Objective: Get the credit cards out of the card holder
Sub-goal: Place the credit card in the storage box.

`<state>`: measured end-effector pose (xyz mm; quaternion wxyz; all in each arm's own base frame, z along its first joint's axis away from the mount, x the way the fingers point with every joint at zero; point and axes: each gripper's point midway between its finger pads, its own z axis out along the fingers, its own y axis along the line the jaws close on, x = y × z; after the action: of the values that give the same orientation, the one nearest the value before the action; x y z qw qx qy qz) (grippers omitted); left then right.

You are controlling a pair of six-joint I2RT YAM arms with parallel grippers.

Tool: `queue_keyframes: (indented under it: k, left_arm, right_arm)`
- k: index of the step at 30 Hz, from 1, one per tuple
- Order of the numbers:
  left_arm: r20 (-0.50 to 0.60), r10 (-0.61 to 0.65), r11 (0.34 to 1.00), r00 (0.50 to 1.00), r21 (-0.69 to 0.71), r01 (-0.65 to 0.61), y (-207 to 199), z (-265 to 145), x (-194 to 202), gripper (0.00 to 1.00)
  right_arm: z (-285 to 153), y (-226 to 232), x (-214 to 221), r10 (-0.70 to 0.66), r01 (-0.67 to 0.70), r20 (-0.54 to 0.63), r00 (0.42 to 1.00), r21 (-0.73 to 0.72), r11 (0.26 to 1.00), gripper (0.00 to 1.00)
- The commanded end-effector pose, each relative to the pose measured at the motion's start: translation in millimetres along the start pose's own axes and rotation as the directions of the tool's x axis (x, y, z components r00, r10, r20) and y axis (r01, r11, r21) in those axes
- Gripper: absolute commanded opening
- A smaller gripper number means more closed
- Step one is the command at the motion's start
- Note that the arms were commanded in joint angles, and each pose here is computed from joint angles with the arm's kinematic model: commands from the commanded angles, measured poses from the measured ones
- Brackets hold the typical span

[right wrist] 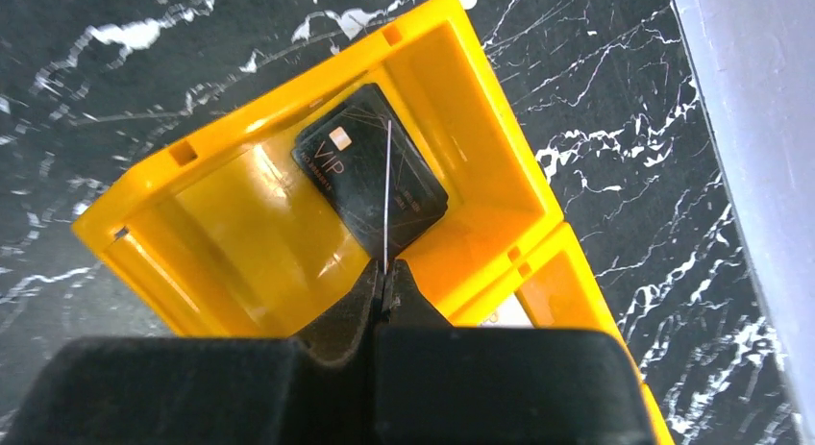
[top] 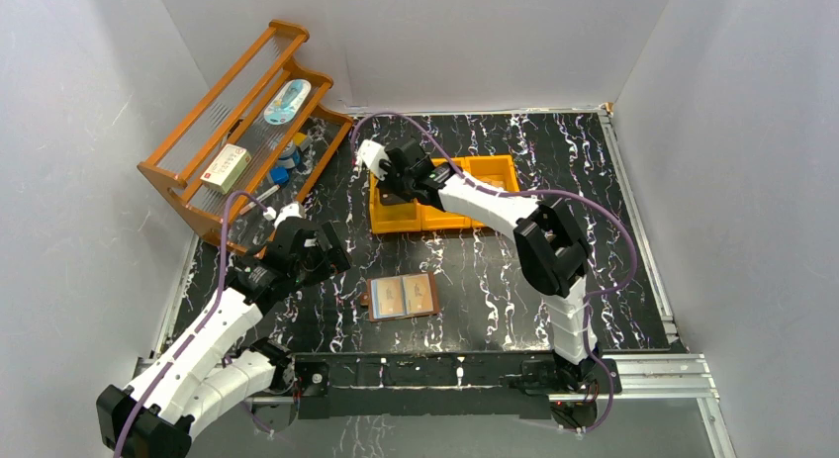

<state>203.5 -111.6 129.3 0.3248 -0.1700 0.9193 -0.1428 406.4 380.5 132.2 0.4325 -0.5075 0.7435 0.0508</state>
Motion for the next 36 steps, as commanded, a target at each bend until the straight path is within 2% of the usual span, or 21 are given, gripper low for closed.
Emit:
queue_keyframes:
  k: [1, 11, 16, 18, 23, 29, 36]
  left_arm:
    - [0.051, 0.031, 0.999, 0.998, -0.040, -0.029, 0, -7, -20, 0.98]
    - [0.030, 0.054, 0.998, 0.998, -0.045, -0.052, 1, -8, -18, 0.98]
    - [0.022, 0.043, 0.997, 0.999, -0.059, -0.041, 9, -7, -10, 0.98]
    - [0.020, 0.036, 0.997, 0.999, -0.064, -0.034, 12, -7, -8, 0.98]
    - [0.021, 0.041, 0.997, 0.999, -0.065, -0.039, 11, -8, -9, 0.98]
    - [0.008, 0.042, 0.997, 0.999, -0.066, -0.041, 11, -6, -6, 0.98]
    - [-0.012, 0.028, 0.999, 1.000, -0.029, -0.028, 5, -5, -2, 0.98]
  right_arm:
    - [6, -22, -9, -0.207, 0.210, -0.040, 0.977, 0.074, 0.975, 0.00]
    - [43, -19, 5, -0.445, 0.453, -0.085, 0.891, 0.118, 0.884, 0.02]
    - [55, -9, 7, -0.473, 0.475, -0.047, 0.880, 0.115, 0.872, 0.03]
    - [65, 1, 27, -0.486, 0.491, -0.070, 0.871, 0.079, 0.868, 0.08]
    - [68, 11, 36, -0.484, 0.487, -0.064, 0.873, 0.042, 0.872, 0.16]
    - [54, 6, 20, -0.432, 0.433, -0.035, 0.901, 0.059, 0.899, 0.40]
    - [12, -8, -28, -0.277, 0.264, 0.104, 0.955, 0.124, 0.957, 0.46]
